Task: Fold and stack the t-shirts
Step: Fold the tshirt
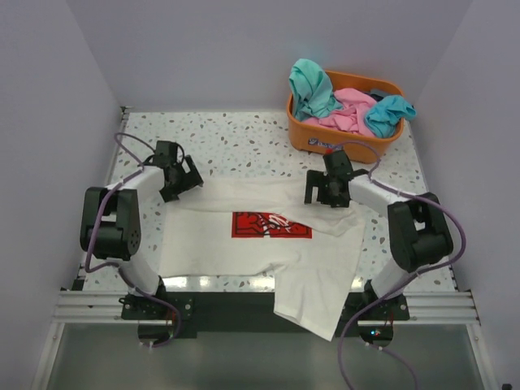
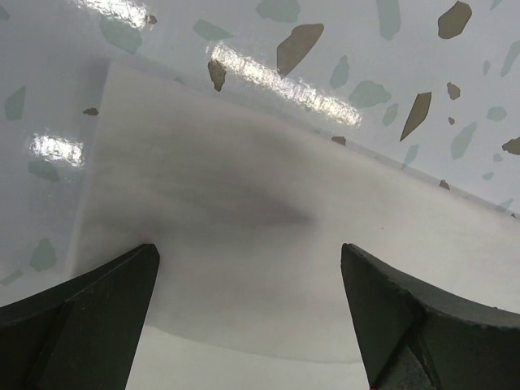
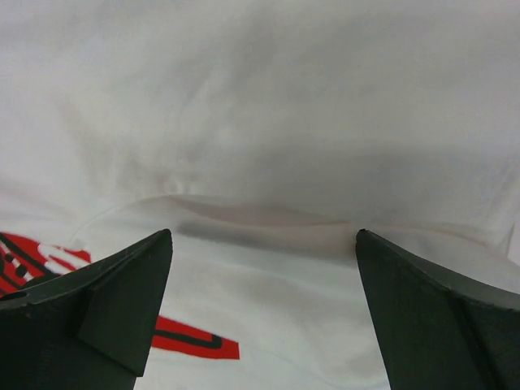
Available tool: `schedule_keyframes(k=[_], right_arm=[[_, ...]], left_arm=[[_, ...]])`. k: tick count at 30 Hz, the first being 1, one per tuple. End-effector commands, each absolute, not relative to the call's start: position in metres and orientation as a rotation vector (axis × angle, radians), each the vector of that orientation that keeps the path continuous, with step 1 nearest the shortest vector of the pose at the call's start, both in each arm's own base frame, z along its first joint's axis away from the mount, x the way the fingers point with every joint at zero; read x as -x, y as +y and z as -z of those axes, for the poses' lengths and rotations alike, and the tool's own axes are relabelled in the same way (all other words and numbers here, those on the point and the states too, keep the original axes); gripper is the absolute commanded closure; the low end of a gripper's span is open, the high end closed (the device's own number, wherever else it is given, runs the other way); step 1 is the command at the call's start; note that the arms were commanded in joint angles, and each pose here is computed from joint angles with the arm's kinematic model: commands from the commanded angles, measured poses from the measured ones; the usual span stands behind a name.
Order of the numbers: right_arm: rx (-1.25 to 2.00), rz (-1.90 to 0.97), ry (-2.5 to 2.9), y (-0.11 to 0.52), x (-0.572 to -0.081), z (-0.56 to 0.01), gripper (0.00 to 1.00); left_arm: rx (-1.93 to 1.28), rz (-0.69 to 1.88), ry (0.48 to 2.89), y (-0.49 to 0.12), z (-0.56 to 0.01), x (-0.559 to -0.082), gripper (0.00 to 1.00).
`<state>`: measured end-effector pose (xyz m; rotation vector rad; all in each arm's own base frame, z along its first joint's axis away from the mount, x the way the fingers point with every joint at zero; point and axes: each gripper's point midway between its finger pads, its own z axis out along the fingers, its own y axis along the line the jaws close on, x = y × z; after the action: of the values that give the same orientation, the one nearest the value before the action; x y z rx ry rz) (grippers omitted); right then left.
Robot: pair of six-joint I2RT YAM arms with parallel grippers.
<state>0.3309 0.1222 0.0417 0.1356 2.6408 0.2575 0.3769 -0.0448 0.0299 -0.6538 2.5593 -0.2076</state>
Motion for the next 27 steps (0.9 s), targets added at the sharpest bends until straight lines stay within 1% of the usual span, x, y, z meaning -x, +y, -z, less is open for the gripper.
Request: schedule_keyframes(k=[1, 7, 8, 9, 10, 14, 17, 20, 22, 24, 25, 26, 27], right_arm=[[-0.142, -0.114, 2.648, 0.112, -0.351, -0.021, 0.01], [-0.141, 0.031, 2.671, 0.102, -0.38, 0.006, 0.01], [-0.147, 0.049, 2.665, 0.102, -0.389, 0.008, 0.07], [-0.151, 0.04, 2.656, 0.103, -0.395, 0.007, 0.02], [-0.145, 0.011, 2.618, 0.107, -0.408, 0.001, 0.02], [-0.136, 0.054, 2.611, 0.105, -0.427, -0.004, 0.01], [-0.133, 0.059, 2.62, 0.106, -0.431, -0.001, 0.01], [-0.135, 0.033, 2.613, 0.108, -0.429, -0.008, 0.01], [-0.116, -0.011, 2.591, 0.112, -0.426, -0.024, 0.01], [-0.097, -0.039, 2.571, 0.117, -0.423, -0.038, 0.01], [-0.088, -0.081, 2.542, 0.122, -0.42, -0.056, 0.01], [-0.084, -0.095, 2.528, 0.124, -0.418, -0.065, 0.01], [-0.061, -0.11, 2.51, 0.133, -0.414, -0.076, 0.01]], left_arm=[[0.644, 0.171, 2.556, -0.037, -0.02, -0.386, 0.0], [0.662, 0.159, 2.583, -0.033, -0.004, -0.393, 0.0], [0.664, 0.157, 2.579, -0.032, -0.005, -0.396, 0.0], [0.665, 0.153, 2.583, -0.031, -0.001, -0.399, 0.0], [0.665, 0.153, 2.583, -0.031, 0.0, -0.401, 0.0], [0.654, 0.176, 2.566, -0.033, -0.001, -0.422, 0.0], [0.655, 0.181, 2.565, -0.034, 0.001, -0.435, 0.0], [0.667, 0.169, 2.568, -0.033, -0.003, -0.435, 0.0], [0.671, 0.165, 2.541, -0.031, -0.019, -0.43, 0.0], [0.659, 0.176, 2.482, -0.03, -0.049, -0.428, 0.0], [0.662, 0.168, 2.468, -0.028, -0.058, -0.424, 0.0], [0.662, 0.17, 2.421, -0.026, -0.082, -0.42, 0.0], [0.675, 0.147, 2.398, -0.022, -0.093, -0.416, 0.0]])
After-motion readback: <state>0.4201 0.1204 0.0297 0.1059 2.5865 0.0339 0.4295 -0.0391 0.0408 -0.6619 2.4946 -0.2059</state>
